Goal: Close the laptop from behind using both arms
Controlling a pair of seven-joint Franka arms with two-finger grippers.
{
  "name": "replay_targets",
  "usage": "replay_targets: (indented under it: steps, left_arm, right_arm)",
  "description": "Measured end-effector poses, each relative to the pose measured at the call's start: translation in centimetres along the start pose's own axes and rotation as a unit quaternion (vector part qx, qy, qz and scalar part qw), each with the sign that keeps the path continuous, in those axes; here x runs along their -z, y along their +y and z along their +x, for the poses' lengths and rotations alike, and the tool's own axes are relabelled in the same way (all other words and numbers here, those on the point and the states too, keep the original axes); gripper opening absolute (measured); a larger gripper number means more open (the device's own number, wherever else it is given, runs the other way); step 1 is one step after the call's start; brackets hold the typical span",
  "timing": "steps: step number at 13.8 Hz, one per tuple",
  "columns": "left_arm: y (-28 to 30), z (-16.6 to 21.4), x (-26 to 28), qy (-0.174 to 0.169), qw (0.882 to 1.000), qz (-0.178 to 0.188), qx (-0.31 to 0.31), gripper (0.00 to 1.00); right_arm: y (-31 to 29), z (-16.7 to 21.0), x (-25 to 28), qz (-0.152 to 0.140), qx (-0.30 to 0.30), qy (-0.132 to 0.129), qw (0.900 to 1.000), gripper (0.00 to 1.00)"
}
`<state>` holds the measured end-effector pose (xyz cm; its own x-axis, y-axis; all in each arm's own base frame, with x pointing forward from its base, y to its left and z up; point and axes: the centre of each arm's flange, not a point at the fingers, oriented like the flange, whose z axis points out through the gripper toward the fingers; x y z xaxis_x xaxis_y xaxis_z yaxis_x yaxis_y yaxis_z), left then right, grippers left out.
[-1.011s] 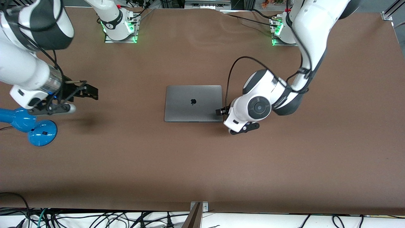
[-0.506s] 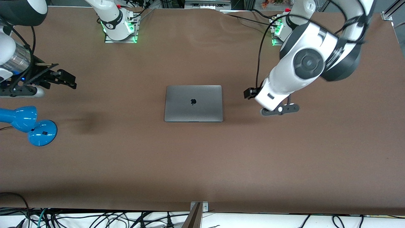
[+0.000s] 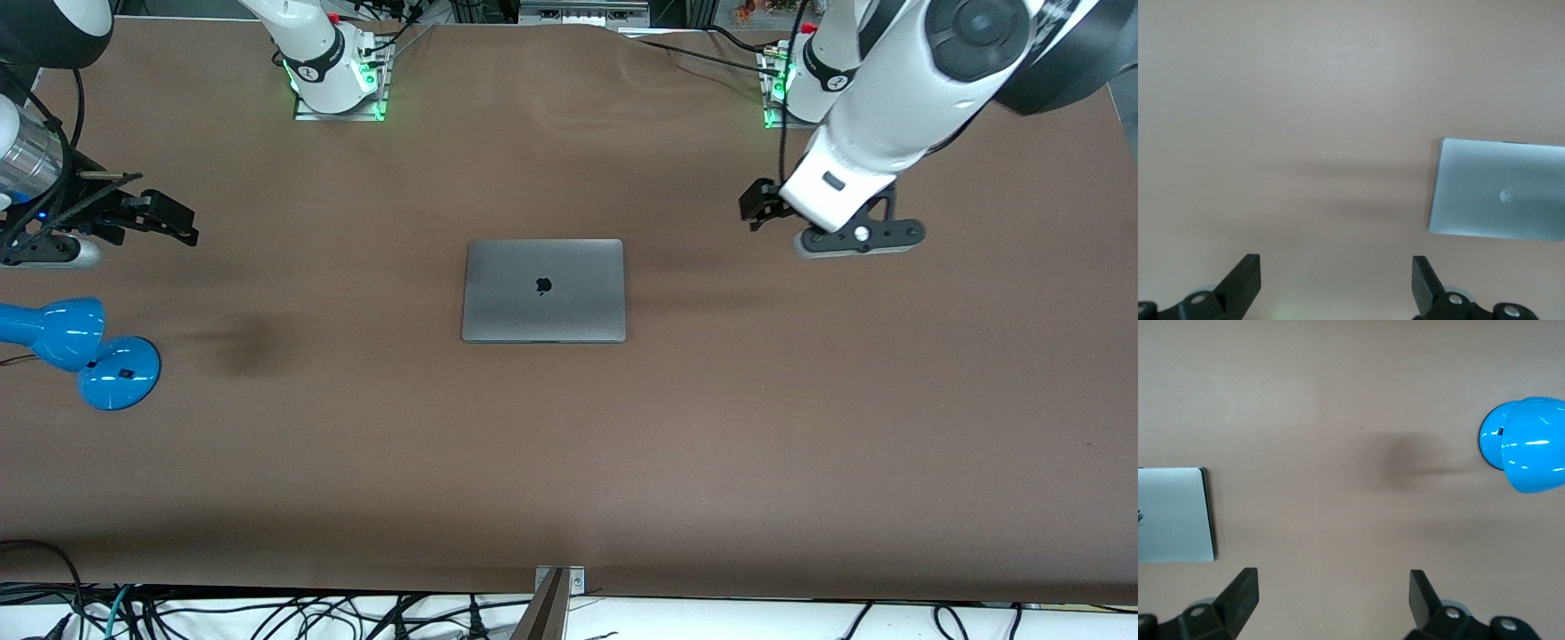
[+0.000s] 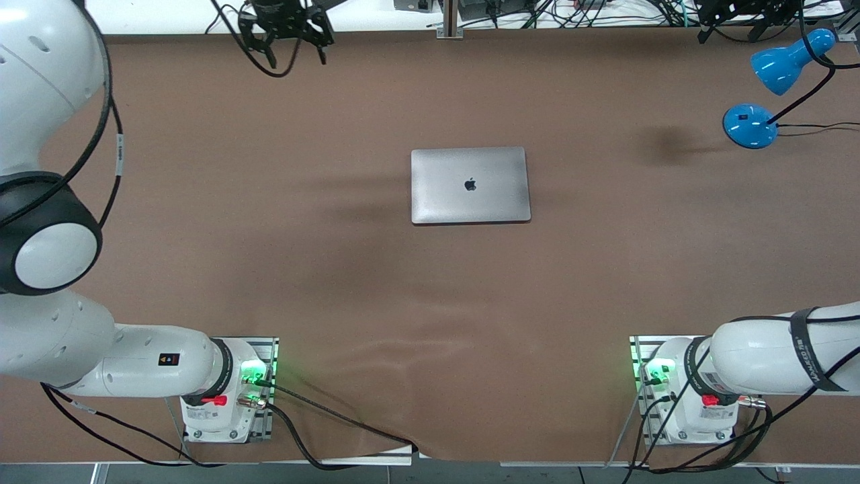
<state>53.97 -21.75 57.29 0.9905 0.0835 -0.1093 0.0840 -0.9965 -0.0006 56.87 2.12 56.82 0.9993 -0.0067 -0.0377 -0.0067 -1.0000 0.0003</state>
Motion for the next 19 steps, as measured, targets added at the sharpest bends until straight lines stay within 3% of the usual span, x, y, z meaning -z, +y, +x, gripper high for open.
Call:
replay_targets:
  steps: [12,19]
  left_arm:
    - [-7.5,-4.9,3.6,0.033,0.999,0.023,-0.037,1.00]
    - [-10.2,-5.0,1.6,0.046,0.997,0.000,-0.055,1.00]
  right_arm:
    - [0.0,-1.1,0.6,-0.001,0.000,0.002,1.000,1.00]
    - [0.0,-1.1,0.5,-0.001,0.000,0.001,1.000,1.00]
